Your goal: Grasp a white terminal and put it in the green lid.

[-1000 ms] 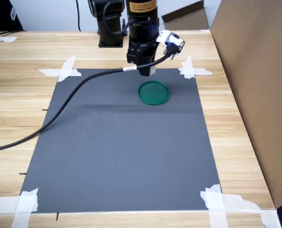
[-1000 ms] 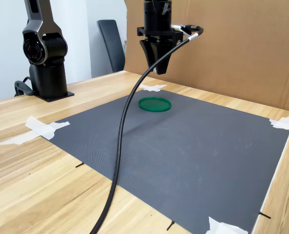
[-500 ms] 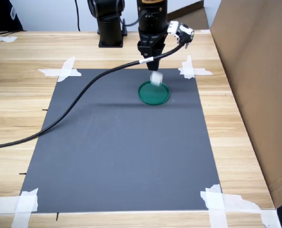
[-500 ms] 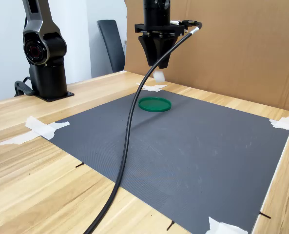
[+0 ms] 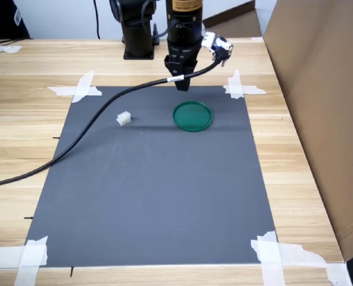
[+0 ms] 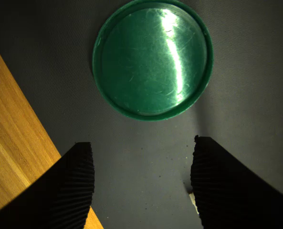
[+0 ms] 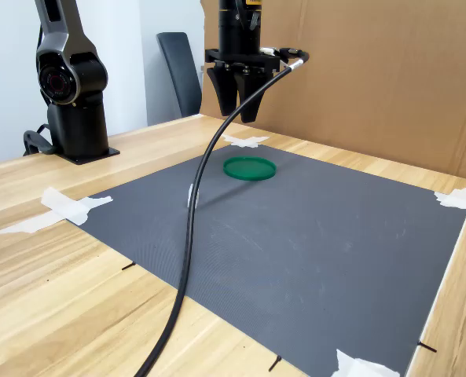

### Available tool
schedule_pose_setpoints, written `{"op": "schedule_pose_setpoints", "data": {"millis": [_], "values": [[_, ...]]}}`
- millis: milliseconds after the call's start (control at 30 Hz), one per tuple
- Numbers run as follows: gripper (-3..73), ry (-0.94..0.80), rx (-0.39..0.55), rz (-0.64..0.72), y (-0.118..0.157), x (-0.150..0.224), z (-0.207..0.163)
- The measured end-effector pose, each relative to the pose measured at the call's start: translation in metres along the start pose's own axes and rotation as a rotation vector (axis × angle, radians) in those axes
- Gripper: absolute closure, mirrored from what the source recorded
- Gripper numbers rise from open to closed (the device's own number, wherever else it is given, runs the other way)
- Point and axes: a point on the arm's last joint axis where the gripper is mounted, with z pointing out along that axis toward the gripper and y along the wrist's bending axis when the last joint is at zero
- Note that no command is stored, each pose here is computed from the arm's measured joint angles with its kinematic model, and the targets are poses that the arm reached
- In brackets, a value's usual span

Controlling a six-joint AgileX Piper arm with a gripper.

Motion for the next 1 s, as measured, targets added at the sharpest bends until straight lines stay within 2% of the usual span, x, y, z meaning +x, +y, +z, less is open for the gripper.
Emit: {"op": "schedule_pose_setpoints", "data": {"millis": [300, 400, 533, 700, 1000], "values": [[17.8, -0.077, 0.105, 0.066, 0.001, 0.003, -0.022], [17.8, -0.047, 0.135, 0.080, -0.002, 0.009, -0.024], [17.8, -0.031, 0.136, 0.113, -0.015, 0.028, -0.024], [17.8, -0.016, 0.065, 0.120, -0.022, 0.053, -0.025], [17.8, 0.002, 0.060, 0.093, -0.031, 0.085, -0.033]]}}
